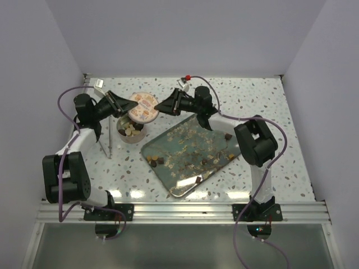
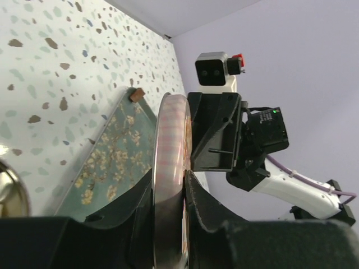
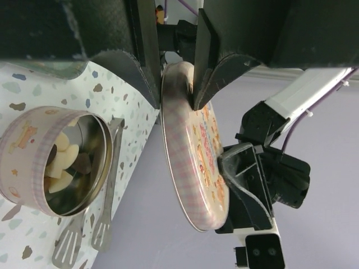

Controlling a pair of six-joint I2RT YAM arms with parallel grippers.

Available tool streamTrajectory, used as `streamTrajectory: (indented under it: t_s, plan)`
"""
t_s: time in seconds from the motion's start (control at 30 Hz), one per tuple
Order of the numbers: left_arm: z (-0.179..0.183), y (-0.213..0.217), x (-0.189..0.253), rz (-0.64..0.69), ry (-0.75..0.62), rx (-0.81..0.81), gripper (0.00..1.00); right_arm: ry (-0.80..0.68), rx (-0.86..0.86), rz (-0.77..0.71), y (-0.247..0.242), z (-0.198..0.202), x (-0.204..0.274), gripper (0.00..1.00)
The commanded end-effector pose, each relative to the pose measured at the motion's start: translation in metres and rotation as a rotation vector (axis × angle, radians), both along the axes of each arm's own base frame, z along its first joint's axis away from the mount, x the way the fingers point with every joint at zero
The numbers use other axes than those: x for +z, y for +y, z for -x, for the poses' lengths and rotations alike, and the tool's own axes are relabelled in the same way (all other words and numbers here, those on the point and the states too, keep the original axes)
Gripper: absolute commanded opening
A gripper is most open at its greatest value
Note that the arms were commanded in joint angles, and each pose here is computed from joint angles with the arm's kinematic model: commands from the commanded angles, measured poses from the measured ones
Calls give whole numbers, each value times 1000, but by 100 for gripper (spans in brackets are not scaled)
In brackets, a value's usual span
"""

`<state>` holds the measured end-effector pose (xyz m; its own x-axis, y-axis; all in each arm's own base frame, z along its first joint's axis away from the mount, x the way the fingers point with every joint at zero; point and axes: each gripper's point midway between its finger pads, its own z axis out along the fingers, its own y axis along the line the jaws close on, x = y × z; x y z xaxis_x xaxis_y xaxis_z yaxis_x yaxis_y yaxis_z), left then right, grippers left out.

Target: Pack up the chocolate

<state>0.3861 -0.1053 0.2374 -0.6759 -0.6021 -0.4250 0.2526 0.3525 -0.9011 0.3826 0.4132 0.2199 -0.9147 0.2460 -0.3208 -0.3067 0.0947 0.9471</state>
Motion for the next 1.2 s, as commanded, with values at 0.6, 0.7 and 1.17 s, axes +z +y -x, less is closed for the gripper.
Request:
streamTrajectory:
  t_s: [0.6, 0.7, 1.17]
  plan:
    - [8, 69, -127, -490, 322, 216, 42, 17, 21, 101, 51, -6, -42, 5]
    - [7, 76, -134, -536, 345, 227, 43, 29, 25, 115, 58, -8, -51, 5]
    - [8, 109, -153, -748, 396, 263, 47, 43, 3, 163, 74, -24, -71, 4]
